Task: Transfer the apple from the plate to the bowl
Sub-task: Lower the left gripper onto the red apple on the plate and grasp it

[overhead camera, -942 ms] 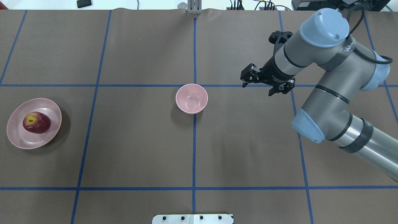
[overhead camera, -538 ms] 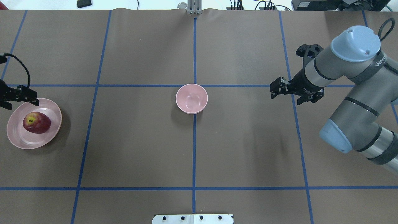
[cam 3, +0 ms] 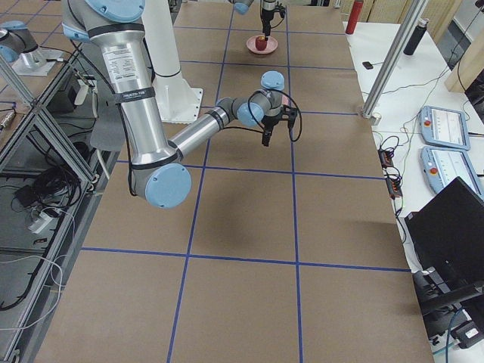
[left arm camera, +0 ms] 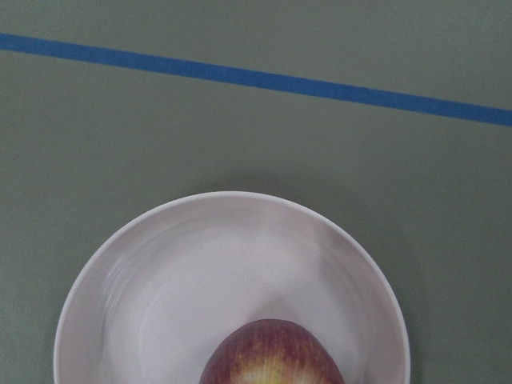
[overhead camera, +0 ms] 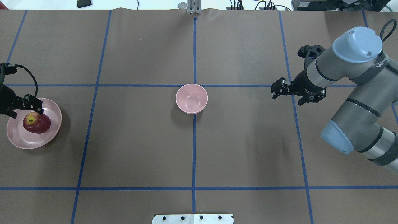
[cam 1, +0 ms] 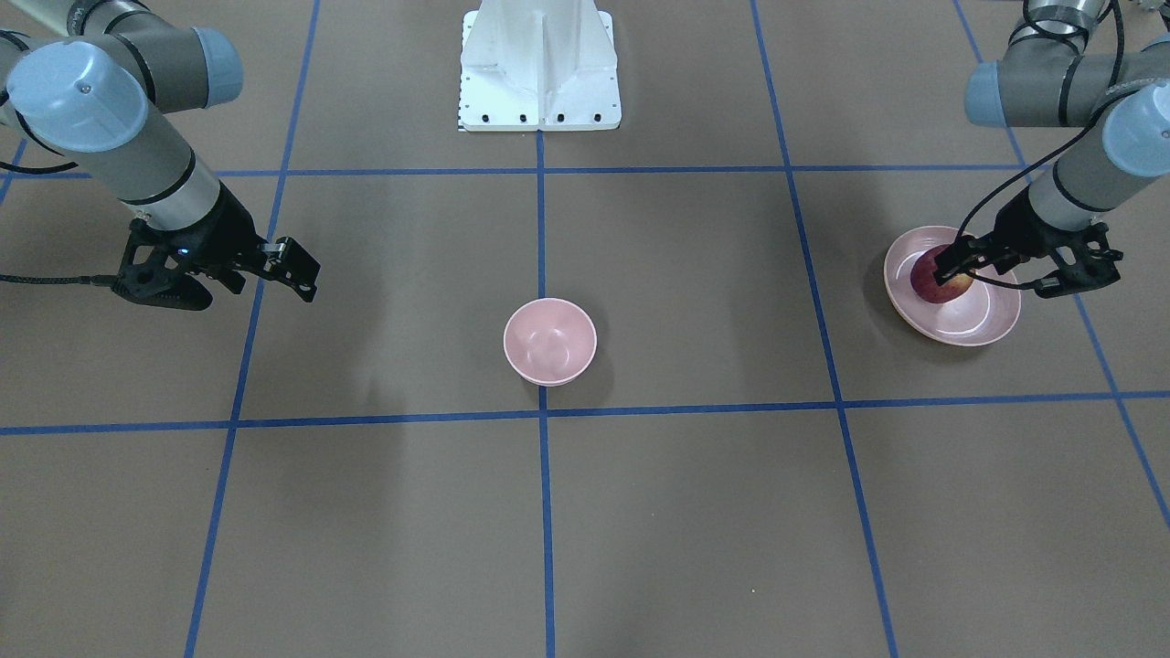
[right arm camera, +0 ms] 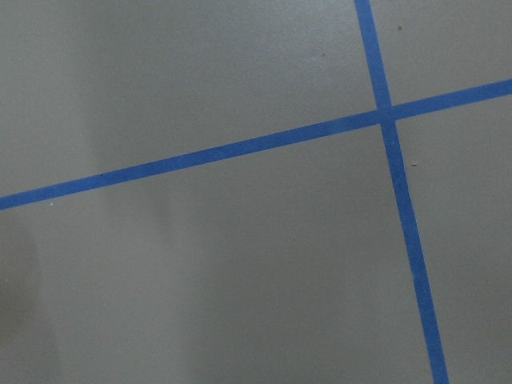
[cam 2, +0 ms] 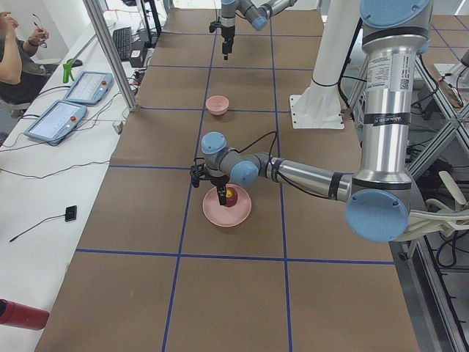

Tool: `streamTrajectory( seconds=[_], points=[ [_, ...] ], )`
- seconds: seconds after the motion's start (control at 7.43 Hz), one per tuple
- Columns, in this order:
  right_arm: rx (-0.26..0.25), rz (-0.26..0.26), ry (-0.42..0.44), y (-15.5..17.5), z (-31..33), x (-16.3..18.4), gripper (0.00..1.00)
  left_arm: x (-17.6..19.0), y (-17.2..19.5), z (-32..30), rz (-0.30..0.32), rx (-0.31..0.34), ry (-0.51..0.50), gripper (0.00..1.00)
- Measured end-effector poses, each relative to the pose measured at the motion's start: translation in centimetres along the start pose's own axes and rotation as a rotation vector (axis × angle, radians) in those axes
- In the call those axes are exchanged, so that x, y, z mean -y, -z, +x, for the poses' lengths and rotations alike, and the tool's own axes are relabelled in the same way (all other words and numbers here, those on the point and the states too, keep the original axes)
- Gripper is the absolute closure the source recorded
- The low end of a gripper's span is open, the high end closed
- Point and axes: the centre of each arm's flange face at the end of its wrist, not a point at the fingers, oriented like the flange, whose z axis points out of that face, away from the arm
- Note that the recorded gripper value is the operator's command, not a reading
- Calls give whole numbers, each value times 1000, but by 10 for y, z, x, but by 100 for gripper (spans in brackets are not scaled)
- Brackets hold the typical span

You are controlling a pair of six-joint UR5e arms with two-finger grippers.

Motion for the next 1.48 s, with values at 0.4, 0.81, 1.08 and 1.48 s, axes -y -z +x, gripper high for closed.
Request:
streamTrajectory(
  seconds=[0.4,0.81,1.08,1.48],
  points=[
    [-7,2,-2,-3,1,1,0,-6,-17,6,-26,3,-21,2],
    [-8,2,-3,-3,2,1,0,-10,-27,8,-41,8,-30,2],
    [-9,2,-3,-4,2,1,0,-9,-33,8,-49,14,-30,3],
    [-8,3,-2,-4,1,1,0,-11,-37,10,-57,16,-35,67]
  ],
)
